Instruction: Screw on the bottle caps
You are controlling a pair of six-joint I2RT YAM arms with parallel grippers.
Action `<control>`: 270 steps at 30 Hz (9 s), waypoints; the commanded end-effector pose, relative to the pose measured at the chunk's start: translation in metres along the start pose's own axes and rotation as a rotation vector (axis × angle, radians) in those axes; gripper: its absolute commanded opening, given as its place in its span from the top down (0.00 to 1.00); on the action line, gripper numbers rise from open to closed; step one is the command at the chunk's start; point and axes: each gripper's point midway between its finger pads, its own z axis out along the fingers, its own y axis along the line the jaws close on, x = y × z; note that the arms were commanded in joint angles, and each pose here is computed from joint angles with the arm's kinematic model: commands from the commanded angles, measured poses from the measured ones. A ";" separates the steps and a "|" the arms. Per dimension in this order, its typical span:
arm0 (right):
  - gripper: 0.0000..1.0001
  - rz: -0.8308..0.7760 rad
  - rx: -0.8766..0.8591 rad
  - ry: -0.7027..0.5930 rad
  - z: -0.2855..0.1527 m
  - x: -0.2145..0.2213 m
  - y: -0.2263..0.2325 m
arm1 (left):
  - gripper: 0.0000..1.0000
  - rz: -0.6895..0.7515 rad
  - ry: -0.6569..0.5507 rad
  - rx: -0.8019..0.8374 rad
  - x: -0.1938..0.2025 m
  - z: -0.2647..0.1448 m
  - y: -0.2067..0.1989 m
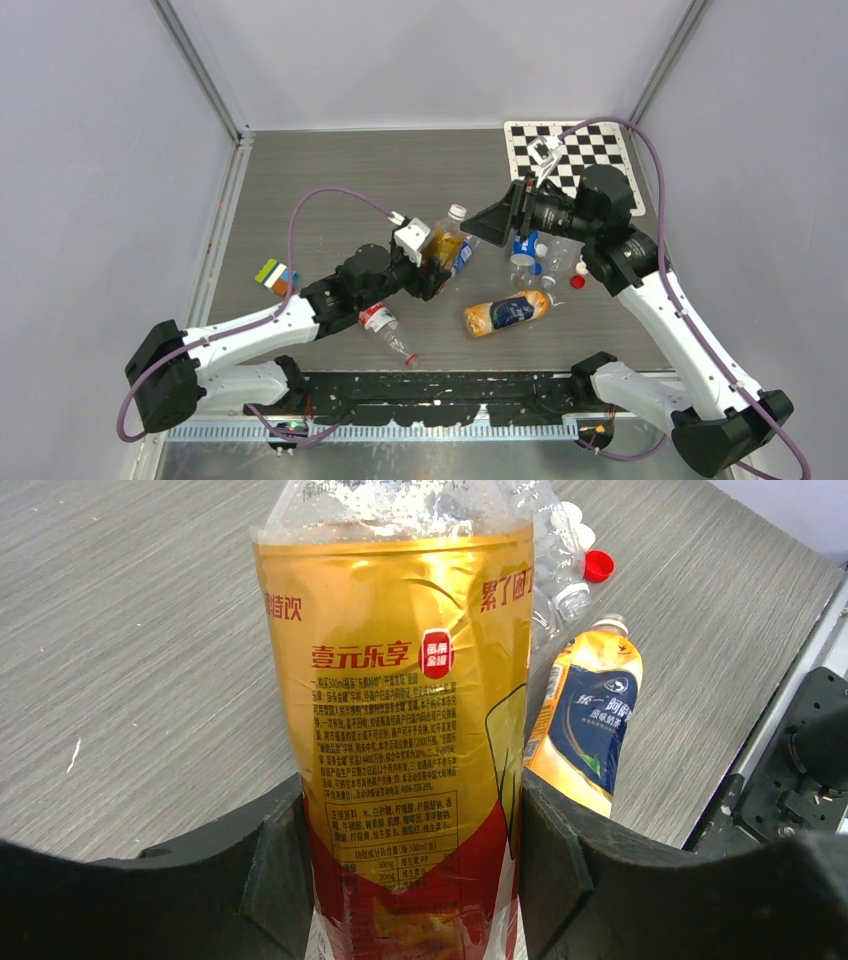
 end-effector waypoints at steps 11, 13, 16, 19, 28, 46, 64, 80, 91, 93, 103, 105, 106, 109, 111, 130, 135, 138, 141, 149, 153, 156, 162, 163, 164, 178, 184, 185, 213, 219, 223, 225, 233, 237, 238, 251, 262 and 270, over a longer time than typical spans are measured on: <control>0.16 -0.048 0.133 -0.095 0.004 -0.025 -0.022 | 1.00 0.049 -0.158 0.261 -0.043 -0.005 -0.046; 0.16 -0.041 0.106 -0.095 0.008 -0.026 -0.020 | 1.00 0.048 -0.168 0.289 -0.045 -0.004 -0.052; 0.16 -0.028 0.067 -0.103 0.014 -0.029 -0.016 | 1.00 0.045 -0.167 0.312 -0.046 -0.002 -0.056; 0.16 -0.007 0.033 -0.089 0.018 -0.026 -0.014 | 1.00 0.038 -0.177 0.317 -0.049 0.000 -0.058; 0.17 0.025 -0.037 -0.076 0.019 -0.022 -0.004 | 1.00 0.020 -0.183 0.275 -0.051 0.004 -0.051; 0.18 0.028 -0.047 -0.073 0.009 -0.016 0.005 | 1.00 -0.049 -0.216 0.218 -0.054 0.001 -0.036; 0.18 0.001 0.051 -0.163 -0.006 -0.030 0.002 | 1.00 -0.066 -0.204 0.201 -0.047 -0.001 -0.030; 0.18 0.017 0.065 -0.168 0.009 -0.037 -0.012 | 1.00 -0.030 -0.235 0.363 -0.062 0.004 -0.059; 0.19 0.047 0.006 -0.139 0.011 -0.028 -0.004 | 1.00 -0.072 -0.238 0.253 -0.063 0.010 -0.041; 0.19 0.049 0.007 -0.140 0.010 -0.027 -0.004 | 1.00 -0.072 -0.241 0.248 -0.064 0.010 -0.040; 0.19 0.031 0.007 -0.163 0.000 -0.030 0.005 | 1.00 -0.083 -0.222 0.176 -0.059 0.010 -0.028; 0.19 0.019 0.013 -0.178 -0.003 -0.034 0.007 | 1.00 -0.078 -0.205 0.150 -0.055 0.010 -0.023; 0.19 0.011 0.024 -0.186 -0.005 -0.036 0.008 | 1.00 -0.073 -0.200 0.145 -0.053 0.010 -0.022; 0.19 0.002 0.087 -0.216 -0.008 -0.041 -0.002 | 1.00 -0.061 -0.208 0.173 -0.054 0.007 -0.026; 0.19 0.008 0.138 -0.220 -0.009 -0.039 -0.012 | 1.00 -0.056 -0.231 0.214 -0.058 0.005 -0.033; 0.19 0.054 0.051 -0.187 0.008 -0.034 -0.011 | 1.00 -0.058 -0.283 0.311 -0.076 0.011 -0.051; 0.19 0.057 0.038 -0.177 0.004 -0.031 -0.005 | 1.00 -0.073 -0.260 0.226 -0.070 0.013 -0.037; 0.19 0.048 0.031 -0.186 -0.002 -0.032 0.002 | 1.00 -0.077 -0.236 0.182 -0.065 0.015 -0.029; 0.19 0.042 0.027 -0.182 -0.006 -0.032 0.007 | 1.00 -0.081 -0.212 0.125 -0.059 0.017 -0.019; 0.19 0.032 -0.057 -0.157 -0.016 -0.033 0.034 | 1.00 -0.054 -0.103 -0.017 -0.040 0.020 0.006; 0.19 0.023 -0.077 -0.160 -0.019 -0.034 0.041 | 1.00 -0.043 -0.091 -0.039 -0.038 0.018 0.012; 0.19 -0.003 -0.019 -0.154 -0.020 -0.031 0.030 | 1.00 -0.032 -0.099 -0.023 -0.039 0.014 0.012; 0.18 -0.157 0.191 -0.074 -0.030 -0.018 -0.009 | 1.00 -0.005 -0.140 0.146 -0.045 0.000 -0.001; 0.18 -0.209 0.206 -0.046 -0.033 -0.016 -0.012 | 1.00 -0.005 -0.146 0.179 -0.047 -0.003 -0.002; 0.18 -0.228 0.203 -0.020 -0.033 -0.014 -0.013 | 1.00 -0.003 -0.150 0.213 -0.048 -0.007 -0.004; 0.32 -0.410 -0.072 0.208 -0.023 0.006 0.014 | 1.00 0.055 -0.134 0.562 -0.052 -0.039 -0.035; 0.35 -0.432 -0.067 0.210 -0.015 -0.003 0.008 | 1.00 0.073 -0.126 0.601 -0.055 -0.041 -0.040; 0.37 -0.428 -0.066 0.215 -0.013 -0.003 0.005 | 1.00 0.073 -0.125 0.604 -0.055 -0.041 -0.041; 0.75 -0.352 -0.177 0.244 -0.003 0.003 0.014 | 1.00 0.101 -0.105 0.583 -0.057 -0.038 -0.037; 0.98 -0.230 -0.082 0.240 0.000 0.010 -0.001 | 1.00 0.189 -0.077 0.404 -0.056 -0.030 -0.011; 0.99 -0.087 0.038 0.211 0.004 0.014 -0.020 | 1.00 0.340 -0.059 0.233 -0.053 -0.026 0.009; 1.00 0.071 0.126 0.185 0.009 0.016 -0.033 | 1.00 0.419 -0.049 0.120 -0.053 -0.025 0.022; 0.99 0.505 0.347 0.046 0.023 0.043 -0.080 | 1.00 0.821 -0.012 -0.222 -0.059 -0.021 0.051; 0.99 0.639 0.351 -0.001 0.026 0.052 -0.081 | 1.00 0.944 -0.032 -0.297 -0.065 -0.016 0.048; 0.99 0.666 0.344 -0.006 0.028 0.052 -0.079 | 1.00 0.953 -0.039 -0.304 -0.065 -0.015 0.048; 0.40 0.379 0.305 -0.086 0.007 0.025 -0.060 | 1.00 0.672 0.031 -0.220 -0.029 -0.024 0.052; 0.17 -0.129 0.195 -0.099 -0.030 0.020 -0.027 | 1.00 0.294 0.037 0.105 -0.012 -0.029 0.028; 0.17 -0.355 0.095 0.002 -0.030 0.030 -0.019 | 1.00 0.275 0.051 0.284 -0.020 -0.021 0.004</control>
